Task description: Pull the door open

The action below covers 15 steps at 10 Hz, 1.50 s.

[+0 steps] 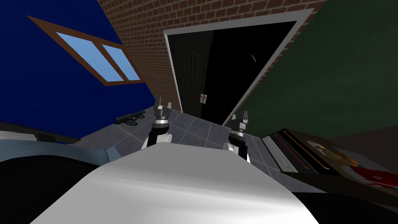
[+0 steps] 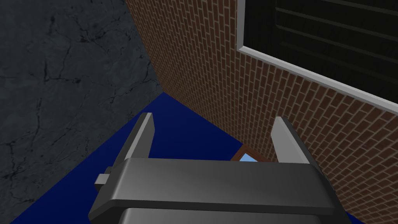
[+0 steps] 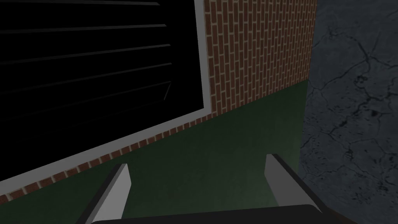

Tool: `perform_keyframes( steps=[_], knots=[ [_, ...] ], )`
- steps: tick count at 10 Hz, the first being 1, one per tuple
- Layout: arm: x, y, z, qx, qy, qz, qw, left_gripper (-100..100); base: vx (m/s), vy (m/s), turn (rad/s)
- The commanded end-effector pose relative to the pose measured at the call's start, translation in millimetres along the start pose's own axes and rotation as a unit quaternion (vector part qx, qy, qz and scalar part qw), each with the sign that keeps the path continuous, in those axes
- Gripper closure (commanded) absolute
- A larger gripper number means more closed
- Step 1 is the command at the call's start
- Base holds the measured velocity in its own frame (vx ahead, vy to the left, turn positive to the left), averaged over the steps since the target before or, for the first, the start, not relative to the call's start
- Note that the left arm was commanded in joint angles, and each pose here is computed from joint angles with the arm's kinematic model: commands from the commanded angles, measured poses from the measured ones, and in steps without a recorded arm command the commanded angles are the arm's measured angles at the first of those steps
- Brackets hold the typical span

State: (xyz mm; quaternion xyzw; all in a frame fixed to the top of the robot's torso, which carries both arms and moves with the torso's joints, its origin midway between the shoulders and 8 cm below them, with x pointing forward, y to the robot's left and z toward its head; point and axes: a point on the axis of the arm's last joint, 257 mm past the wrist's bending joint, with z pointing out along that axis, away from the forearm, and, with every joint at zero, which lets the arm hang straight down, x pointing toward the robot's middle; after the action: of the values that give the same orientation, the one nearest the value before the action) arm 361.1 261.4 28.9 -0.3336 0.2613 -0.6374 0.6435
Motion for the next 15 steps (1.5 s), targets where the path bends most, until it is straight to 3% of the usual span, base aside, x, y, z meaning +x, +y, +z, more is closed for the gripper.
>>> perform_keyframes(
  steps=[1,7,15],
  knots=[
    [0.7,12.5,-1.4,-0.012,0.007,0.000,0.9999,-100,0.083,-0.020,-0.064],
    [-0.7,61.6,-8.4,-0.057,0.025,0.001,0.9980,-100,0.150,-0.019,-0.063],
    [-9.1,118.1,-19.5,-0.111,0.038,0.003,0.9931,-100,0.104,-0.010,-0.056]
  ],
)
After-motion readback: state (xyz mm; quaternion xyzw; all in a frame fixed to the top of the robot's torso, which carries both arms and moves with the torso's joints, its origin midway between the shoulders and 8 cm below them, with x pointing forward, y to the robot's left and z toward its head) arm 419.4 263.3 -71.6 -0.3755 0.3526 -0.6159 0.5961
